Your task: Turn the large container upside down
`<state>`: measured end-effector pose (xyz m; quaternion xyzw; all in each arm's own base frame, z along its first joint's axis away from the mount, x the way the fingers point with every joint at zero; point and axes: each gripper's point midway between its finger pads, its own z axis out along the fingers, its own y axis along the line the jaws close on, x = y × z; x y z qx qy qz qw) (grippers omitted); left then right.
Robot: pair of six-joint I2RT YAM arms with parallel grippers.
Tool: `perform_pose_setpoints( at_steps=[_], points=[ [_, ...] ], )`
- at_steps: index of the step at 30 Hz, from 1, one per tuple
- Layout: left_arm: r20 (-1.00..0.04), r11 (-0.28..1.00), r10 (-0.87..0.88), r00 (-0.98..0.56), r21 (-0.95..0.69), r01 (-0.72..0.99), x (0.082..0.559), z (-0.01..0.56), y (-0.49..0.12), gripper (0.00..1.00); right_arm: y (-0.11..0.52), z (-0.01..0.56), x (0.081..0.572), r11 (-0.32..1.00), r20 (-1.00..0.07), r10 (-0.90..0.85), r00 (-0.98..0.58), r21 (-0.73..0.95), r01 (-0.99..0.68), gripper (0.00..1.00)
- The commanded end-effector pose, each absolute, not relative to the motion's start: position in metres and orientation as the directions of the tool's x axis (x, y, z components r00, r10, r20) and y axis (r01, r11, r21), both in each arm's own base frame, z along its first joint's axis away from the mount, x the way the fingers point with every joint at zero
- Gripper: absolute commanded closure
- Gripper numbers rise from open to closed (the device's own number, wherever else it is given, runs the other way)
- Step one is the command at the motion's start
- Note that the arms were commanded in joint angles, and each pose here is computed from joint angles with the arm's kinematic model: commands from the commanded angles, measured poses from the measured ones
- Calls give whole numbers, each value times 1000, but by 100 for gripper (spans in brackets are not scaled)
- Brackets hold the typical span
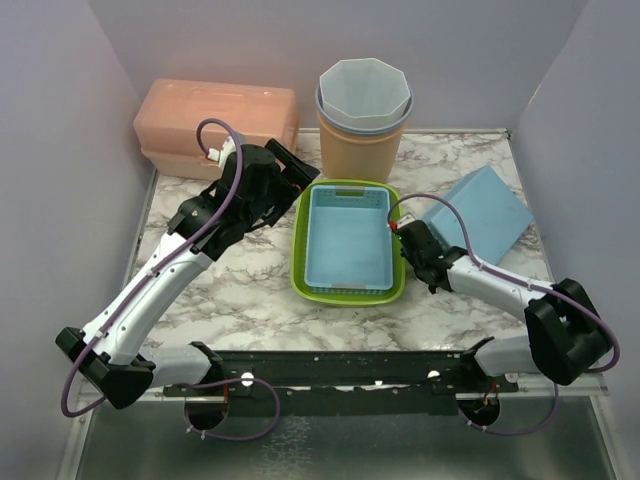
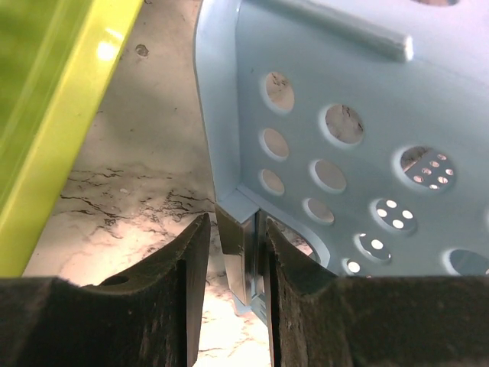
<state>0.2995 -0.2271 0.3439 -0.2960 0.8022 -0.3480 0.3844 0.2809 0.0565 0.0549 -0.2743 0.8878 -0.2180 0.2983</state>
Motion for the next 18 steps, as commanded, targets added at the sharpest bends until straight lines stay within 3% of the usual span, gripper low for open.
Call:
perform_pose_setpoints(
  at_steps=[1,6,18],
  points=[
    [-365,553,-756,-544,-801,-230,296,338,-229,1,76,56,275,780,-444,-615,-652,-463,-421,64],
    [-354,550,-747,-562,-804,-225,292,337,-232,1,81,58,275,779,-450,-620,-643,-450,-437,57],
    [-352,529,-772,-529,-818,-227,291,344,-224,1,79,66,279,793,-468,-598,-650,-463,-396,56]
  ],
)
